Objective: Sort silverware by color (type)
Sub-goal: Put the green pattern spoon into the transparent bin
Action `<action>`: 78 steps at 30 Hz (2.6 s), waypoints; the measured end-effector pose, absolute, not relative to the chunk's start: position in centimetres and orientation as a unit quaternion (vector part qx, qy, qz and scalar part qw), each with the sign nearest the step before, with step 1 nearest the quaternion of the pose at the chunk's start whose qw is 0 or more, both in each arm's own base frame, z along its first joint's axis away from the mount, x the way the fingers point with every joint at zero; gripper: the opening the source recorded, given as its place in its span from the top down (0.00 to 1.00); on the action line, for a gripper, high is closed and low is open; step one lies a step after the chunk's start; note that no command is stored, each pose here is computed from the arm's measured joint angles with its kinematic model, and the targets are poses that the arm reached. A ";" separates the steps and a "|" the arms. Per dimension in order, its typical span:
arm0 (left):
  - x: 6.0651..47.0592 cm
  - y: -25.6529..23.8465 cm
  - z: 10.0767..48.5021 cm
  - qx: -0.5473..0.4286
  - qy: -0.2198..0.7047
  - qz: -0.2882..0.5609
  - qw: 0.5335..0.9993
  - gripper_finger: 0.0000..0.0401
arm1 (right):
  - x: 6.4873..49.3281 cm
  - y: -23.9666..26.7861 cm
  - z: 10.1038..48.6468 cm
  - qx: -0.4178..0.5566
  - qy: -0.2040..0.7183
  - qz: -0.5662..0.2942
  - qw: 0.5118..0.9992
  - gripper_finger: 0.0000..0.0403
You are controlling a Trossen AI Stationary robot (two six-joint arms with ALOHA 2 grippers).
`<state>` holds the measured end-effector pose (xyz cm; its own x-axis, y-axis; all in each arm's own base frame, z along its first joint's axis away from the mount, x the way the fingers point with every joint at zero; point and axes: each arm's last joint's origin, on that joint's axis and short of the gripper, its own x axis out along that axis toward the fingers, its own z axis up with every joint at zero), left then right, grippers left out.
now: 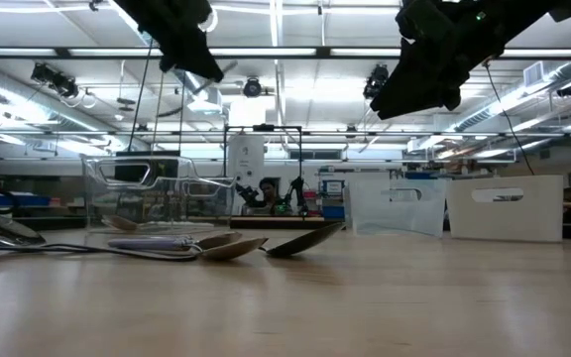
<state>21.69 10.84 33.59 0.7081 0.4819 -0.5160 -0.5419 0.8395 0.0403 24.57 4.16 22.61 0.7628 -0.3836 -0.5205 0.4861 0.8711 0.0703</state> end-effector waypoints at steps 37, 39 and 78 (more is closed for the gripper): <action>20.3 13.7 24.3 -0.114 0.294 0.284 0.906 0.91 | 24.5 4.4 22.6 0.104 0.251 -0.233 0.934 0.58; 20.0 13.9 23.8 -0.122 0.291 0.290 0.903 0.91 | 24.5 4.4 22.6 0.104 0.250 -0.233 0.934 0.58; 20.7 16.0 14.5 -0.236 0.438 0.271 0.824 0.81 | 24.6 4.4 22.7 0.101 0.250 -0.229 0.935 0.58</action>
<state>20.73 16.02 14.53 0.4689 0.2401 -0.8500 -0.6535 0.7417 -0.1510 24.56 4.44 22.68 0.7701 -0.3785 -0.5135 0.4797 0.8742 0.0750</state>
